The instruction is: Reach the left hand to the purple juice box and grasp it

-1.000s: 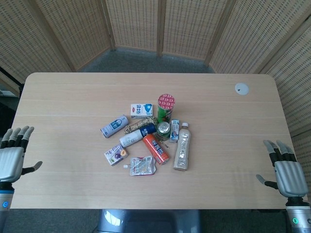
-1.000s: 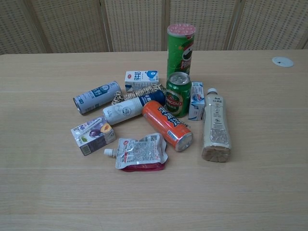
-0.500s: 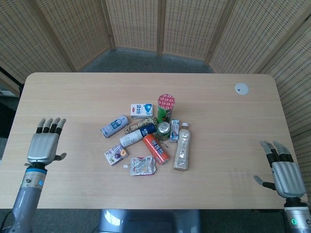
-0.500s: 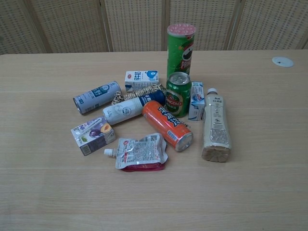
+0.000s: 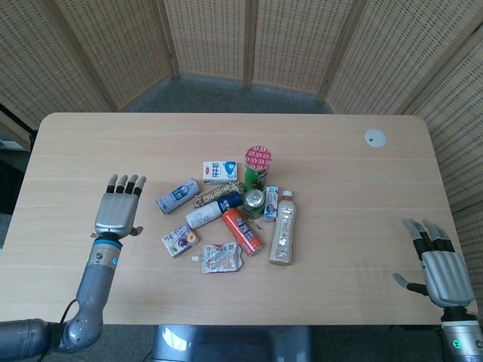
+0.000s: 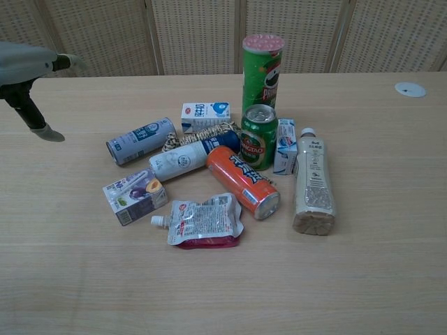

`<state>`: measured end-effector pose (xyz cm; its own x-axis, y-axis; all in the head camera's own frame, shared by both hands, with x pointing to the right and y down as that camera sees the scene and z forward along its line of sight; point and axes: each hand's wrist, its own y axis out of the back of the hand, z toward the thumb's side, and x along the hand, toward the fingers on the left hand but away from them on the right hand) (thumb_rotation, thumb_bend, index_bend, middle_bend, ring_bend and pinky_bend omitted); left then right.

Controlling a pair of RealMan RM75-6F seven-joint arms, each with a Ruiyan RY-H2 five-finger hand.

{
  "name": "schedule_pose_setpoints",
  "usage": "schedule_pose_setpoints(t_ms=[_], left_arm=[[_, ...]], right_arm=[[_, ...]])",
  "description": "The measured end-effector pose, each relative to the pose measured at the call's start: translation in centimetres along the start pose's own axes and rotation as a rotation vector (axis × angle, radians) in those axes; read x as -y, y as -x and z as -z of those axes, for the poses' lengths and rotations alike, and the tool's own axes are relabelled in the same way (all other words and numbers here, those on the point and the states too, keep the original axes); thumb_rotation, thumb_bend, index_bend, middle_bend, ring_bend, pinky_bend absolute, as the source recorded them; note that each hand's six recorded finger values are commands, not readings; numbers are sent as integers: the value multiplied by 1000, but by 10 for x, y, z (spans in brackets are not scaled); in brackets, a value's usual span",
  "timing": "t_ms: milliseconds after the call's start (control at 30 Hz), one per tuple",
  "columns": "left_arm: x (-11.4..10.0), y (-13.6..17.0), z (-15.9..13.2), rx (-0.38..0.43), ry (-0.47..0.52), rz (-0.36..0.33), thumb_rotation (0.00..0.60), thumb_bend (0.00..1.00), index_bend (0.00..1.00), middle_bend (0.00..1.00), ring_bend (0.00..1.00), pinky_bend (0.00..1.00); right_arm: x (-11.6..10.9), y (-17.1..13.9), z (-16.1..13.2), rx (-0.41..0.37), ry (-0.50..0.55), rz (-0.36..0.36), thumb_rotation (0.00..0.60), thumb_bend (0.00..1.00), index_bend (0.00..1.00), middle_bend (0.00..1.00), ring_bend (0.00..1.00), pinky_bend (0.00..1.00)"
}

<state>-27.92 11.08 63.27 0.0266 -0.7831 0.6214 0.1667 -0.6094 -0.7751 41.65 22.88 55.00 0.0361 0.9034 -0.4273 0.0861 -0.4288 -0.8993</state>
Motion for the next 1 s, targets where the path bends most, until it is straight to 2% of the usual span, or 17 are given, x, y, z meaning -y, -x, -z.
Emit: schedule_pose_setpoints(t_ms=[100, 400, 500, 633, 767, 900, 1000], left_arm=[[-2, -1, -4, 80, -49, -18, 600, 0, 0, 0, 0, 0], [8, 8, -6, 395, -237, -58, 600, 0, 0, 0, 0, 0], [23, 15, -1, 493, -325, -52, 600, 0, 0, 0, 0, 0], [54, 23, 12, 599, -464, 1, 588, 0, 0, 0, 0, 0], [81, 29, 19, 660, -533, 50, 570, 0, 0, 0, 0, 0], [93, 29, 10, 675, -514, 53, 571, 0, 0, 0, 0, 0], [93, 28, -4, 685, -475, 27, 568, 0, 0, 0, 0, 0]], right_arm=[[-1, 1, 1, 3, 2, 2, 579, 0, 0, 0, 0, 0], [-2, 0, -2, 1, 7, 3, 584, 0, 0, 0, 0, 0], [-2, 0, -2, 3, 7, 2, 582, 0, 0, 0, 0, 0], [-3, 0, -1, 6, 11, 6, 581, 0, 0, 0, 0, 0], [-4, 1, 1, 13, 18, 6, 584, 0, 0, 0, 0, 0], [-5, 1, 3, 17, 28, 8, 582, 0, 0, 0, 0, 0], [-7, 1, 4, 21, 33, 11, 581, 0, 0, 0, 0, 0]])
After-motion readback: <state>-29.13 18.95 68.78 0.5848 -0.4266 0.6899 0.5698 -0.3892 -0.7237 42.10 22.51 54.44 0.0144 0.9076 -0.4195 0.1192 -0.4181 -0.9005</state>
